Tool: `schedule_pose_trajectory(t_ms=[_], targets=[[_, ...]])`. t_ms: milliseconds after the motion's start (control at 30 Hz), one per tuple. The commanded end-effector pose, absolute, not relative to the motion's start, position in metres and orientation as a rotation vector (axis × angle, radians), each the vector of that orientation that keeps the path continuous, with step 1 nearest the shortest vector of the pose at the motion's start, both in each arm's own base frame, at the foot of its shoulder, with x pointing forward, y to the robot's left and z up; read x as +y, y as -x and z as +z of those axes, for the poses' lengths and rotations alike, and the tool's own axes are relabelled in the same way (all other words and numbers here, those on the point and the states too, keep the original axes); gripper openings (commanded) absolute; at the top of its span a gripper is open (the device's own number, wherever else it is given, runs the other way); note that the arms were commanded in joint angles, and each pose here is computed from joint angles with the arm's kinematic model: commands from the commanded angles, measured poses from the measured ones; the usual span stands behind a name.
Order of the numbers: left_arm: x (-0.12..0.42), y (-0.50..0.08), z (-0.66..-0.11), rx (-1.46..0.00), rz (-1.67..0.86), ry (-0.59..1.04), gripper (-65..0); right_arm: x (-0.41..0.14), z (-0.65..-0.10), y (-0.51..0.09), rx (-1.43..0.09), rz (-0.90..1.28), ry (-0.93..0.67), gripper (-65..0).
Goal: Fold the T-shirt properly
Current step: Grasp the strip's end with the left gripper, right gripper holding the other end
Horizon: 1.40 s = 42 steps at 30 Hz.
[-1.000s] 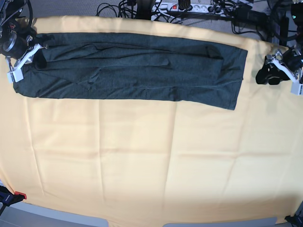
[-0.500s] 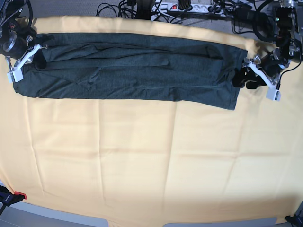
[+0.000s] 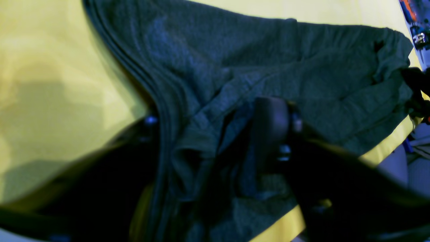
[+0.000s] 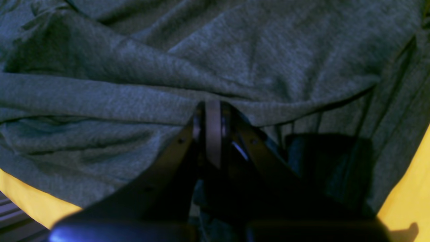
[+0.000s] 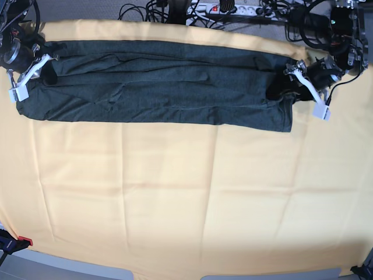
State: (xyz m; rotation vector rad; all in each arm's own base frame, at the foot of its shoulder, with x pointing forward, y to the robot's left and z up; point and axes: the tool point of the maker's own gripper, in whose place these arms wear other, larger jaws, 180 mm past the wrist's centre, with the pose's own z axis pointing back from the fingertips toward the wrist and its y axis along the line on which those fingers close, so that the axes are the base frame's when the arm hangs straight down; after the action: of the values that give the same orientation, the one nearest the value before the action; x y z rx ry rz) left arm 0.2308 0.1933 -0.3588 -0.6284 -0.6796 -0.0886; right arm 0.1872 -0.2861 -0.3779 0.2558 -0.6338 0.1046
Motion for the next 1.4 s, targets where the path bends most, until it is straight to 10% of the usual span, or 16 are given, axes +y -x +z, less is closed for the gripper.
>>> schedule_pose_trajectory(t_ms=[0, 100, 1067, 1267, 1367], targets=[[0.198, -0.227, -0.363, -0.650, -0.114, 0.596, -44.8, -0.292, -0.374, -0.187, -0.628, 0.122, -0.233, -65.0], [0.204, -0.232, -0.364, -0.668, -0.102, 0.556, -65.0, -0.292, -0.374, -0.187, -0.628, 0.122, -0.233, -65.0], [0.179, -0.240, -0.334, -0.741, -0.240, 0.701, -65.0, -0.292, -0.374, -0.187, -0.626, 0.122, -0.232, -65.0], [0.184, -0.239, -0.339, -0.726, -0.252, 0.662, -31.3, -0.292, -0.374, -0.187, -0.623, 0.123, -0.232, -65.0], [0.189, -0.241, -0.343, -0.708, -0.211, 0.640, -27.1, -0.292, -0.375, -0.186, -0.616, 0.123, -0.232, -65.0]])
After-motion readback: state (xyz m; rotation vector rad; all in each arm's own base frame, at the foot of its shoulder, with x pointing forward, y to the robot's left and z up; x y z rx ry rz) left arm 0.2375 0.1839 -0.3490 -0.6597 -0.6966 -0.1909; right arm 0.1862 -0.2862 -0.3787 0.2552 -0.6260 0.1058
